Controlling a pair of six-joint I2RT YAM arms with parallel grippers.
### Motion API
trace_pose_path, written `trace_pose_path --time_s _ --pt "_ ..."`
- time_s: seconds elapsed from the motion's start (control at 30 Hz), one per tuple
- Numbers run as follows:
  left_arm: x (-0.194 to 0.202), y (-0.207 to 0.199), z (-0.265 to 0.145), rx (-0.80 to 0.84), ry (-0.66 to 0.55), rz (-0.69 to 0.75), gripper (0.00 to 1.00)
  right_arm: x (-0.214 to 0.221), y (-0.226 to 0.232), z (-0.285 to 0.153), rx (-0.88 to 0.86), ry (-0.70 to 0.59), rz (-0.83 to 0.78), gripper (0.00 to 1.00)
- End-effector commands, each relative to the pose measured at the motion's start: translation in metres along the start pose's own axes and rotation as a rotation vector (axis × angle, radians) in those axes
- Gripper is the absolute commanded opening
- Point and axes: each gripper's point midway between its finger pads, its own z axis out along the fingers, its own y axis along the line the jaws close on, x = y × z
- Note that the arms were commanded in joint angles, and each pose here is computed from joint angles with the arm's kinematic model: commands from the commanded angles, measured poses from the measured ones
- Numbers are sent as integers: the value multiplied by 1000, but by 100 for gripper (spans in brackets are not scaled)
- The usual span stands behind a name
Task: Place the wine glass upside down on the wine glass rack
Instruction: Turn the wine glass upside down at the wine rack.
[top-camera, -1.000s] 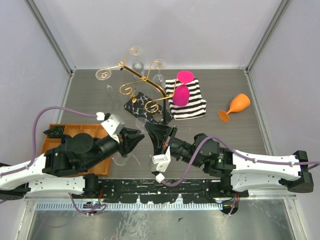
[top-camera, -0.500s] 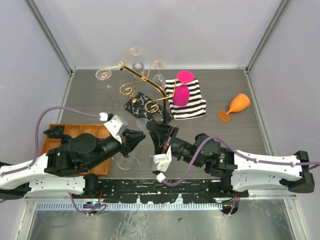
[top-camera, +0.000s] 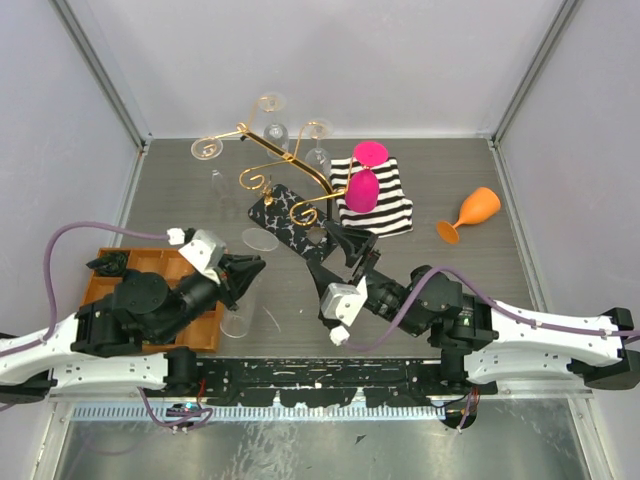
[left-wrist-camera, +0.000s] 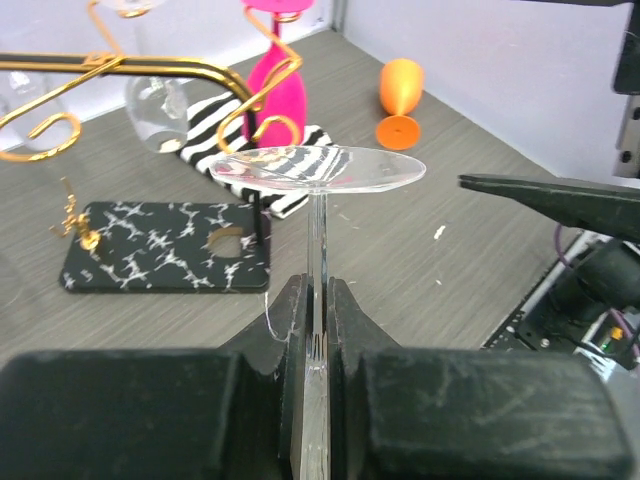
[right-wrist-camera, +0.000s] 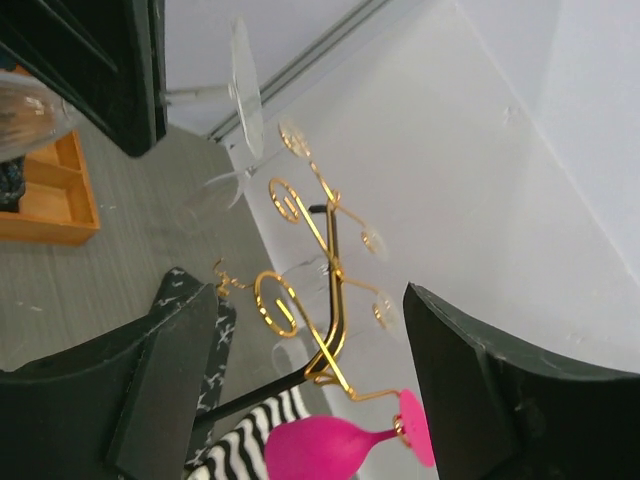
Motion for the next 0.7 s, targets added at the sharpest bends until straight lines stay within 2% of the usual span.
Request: trace_pose_path --time_s 0.0,0.17,0.37,0.47,0.67 --pt "12 31 -7 -139 -1 10 0 21 -1 -11 59 125 214 82" --pt "25 34 -6 -157 30 37 0 53 47 -21 5 284 483 88" --pt "30 25 5 -147 38 53 0 78 118 -41 -92 455 789 88" --pt "36 24 13 -163 38 93 0 89 136 -51 -86 525 891 88" --pt "36 22 35 -178 -50 147 0 95 135 -61 -23 514 978 92"
